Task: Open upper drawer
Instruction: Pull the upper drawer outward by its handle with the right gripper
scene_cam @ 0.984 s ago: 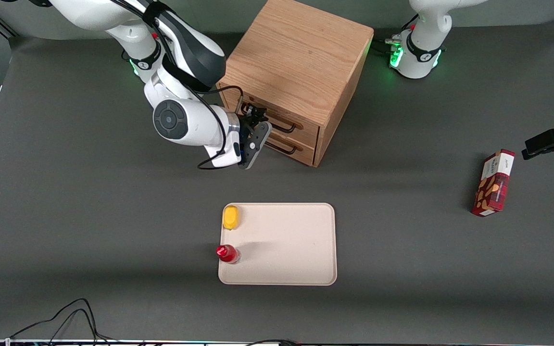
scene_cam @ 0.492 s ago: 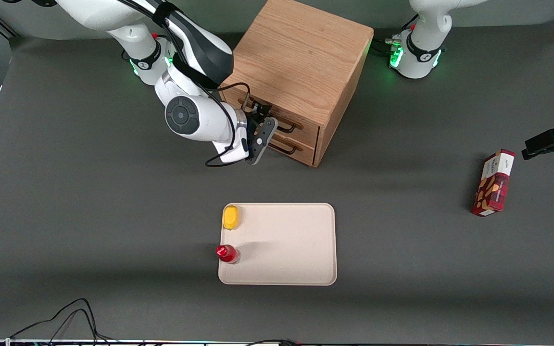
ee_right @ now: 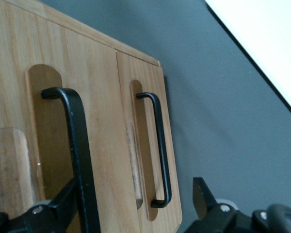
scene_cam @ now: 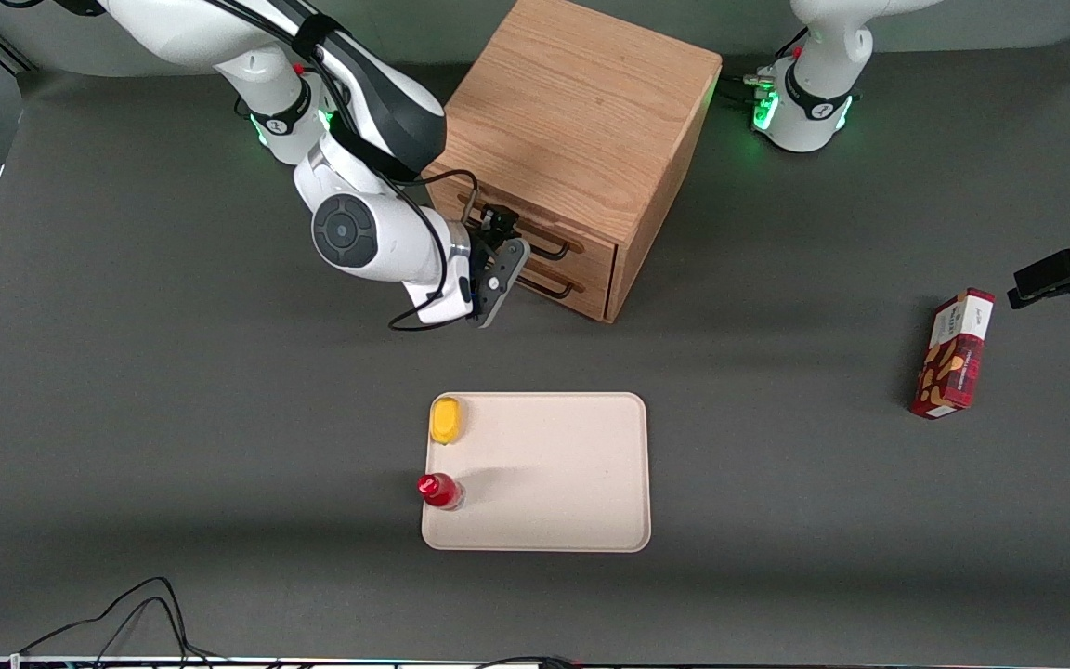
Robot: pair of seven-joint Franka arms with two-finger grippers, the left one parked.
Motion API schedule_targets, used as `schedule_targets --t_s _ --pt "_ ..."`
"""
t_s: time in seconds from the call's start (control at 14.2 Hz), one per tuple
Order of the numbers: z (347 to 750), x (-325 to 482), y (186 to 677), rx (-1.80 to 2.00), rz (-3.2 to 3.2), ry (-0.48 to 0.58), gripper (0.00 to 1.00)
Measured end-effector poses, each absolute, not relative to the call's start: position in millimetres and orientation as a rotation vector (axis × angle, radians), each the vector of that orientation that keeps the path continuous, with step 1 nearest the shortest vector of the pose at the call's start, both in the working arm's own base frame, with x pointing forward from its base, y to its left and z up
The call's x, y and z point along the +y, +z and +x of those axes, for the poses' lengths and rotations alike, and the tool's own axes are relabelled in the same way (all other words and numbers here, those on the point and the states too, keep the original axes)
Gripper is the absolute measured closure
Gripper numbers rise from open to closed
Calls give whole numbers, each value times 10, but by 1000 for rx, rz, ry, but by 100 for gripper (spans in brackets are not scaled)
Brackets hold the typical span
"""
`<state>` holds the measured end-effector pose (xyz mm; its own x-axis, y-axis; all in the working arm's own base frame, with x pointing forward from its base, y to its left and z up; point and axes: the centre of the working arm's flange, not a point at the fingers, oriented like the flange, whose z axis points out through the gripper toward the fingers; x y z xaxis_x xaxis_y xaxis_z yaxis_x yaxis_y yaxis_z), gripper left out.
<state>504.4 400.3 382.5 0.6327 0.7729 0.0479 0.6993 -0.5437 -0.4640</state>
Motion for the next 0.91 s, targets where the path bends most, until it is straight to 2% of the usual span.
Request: schedule_targets --t_s 0.35,0.91 --pt "5465 3786 3841 -1094 -2438 163 0" --pt "5896 3427 3853 -1081 -2446 153 0"
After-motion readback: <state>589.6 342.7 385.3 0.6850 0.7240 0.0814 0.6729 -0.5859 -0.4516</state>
